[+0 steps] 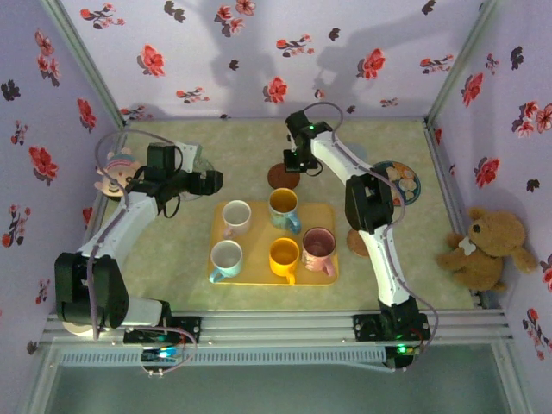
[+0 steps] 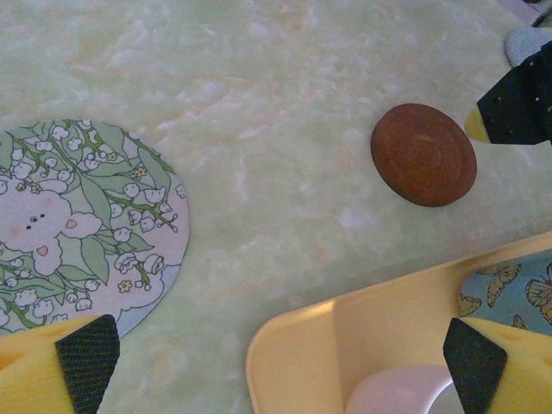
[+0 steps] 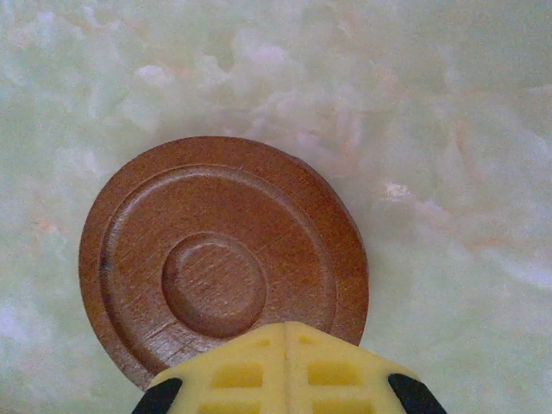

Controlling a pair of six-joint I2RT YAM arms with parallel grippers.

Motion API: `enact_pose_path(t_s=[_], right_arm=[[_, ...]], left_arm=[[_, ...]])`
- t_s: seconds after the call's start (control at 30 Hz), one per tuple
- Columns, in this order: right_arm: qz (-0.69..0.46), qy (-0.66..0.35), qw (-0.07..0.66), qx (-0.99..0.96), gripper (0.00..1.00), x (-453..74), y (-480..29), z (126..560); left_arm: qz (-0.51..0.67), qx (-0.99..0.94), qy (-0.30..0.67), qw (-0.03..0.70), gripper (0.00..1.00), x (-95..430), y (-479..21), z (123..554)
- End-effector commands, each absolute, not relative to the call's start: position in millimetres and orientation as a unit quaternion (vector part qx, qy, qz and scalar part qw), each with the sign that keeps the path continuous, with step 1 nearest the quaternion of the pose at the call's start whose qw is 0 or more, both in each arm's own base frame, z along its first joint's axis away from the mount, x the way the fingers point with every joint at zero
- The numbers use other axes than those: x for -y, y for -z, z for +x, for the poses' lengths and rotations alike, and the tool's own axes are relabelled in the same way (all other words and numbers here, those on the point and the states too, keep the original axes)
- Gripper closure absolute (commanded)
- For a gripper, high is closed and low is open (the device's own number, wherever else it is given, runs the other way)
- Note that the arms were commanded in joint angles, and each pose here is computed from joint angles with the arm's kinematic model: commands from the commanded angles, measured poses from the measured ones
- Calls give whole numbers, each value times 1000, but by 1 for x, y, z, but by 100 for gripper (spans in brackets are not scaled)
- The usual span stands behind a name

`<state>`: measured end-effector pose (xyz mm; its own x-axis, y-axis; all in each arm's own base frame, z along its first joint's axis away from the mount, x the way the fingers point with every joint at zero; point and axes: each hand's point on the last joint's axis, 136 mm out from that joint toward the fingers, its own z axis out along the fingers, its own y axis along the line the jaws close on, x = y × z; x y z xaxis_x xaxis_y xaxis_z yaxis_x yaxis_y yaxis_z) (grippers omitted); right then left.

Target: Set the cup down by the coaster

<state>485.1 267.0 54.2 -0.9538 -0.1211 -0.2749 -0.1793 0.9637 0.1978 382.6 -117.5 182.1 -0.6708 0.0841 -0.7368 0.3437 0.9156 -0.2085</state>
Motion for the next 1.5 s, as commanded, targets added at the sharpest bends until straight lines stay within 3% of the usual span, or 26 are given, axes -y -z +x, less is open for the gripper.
enact_pose_path(t_s=[0.0,0.87,1.23,1.47], right_arm=[[-73,-91,111,-987,100,-264,-36,479],[-75,-267,71,-958,100,-378,-17,472],[-90,-346,89,-930,100,-404,-54,480],[-131,-341,159,-917,100,-398,-114,489]], left_arm=[[119,-899,163,389,0,113,-182,380],[119,-902,146,389,0,107,-181,380],[116,-901,143,393,0,106,-189,389],[101,-895,151,408,0,108,-201,400]])
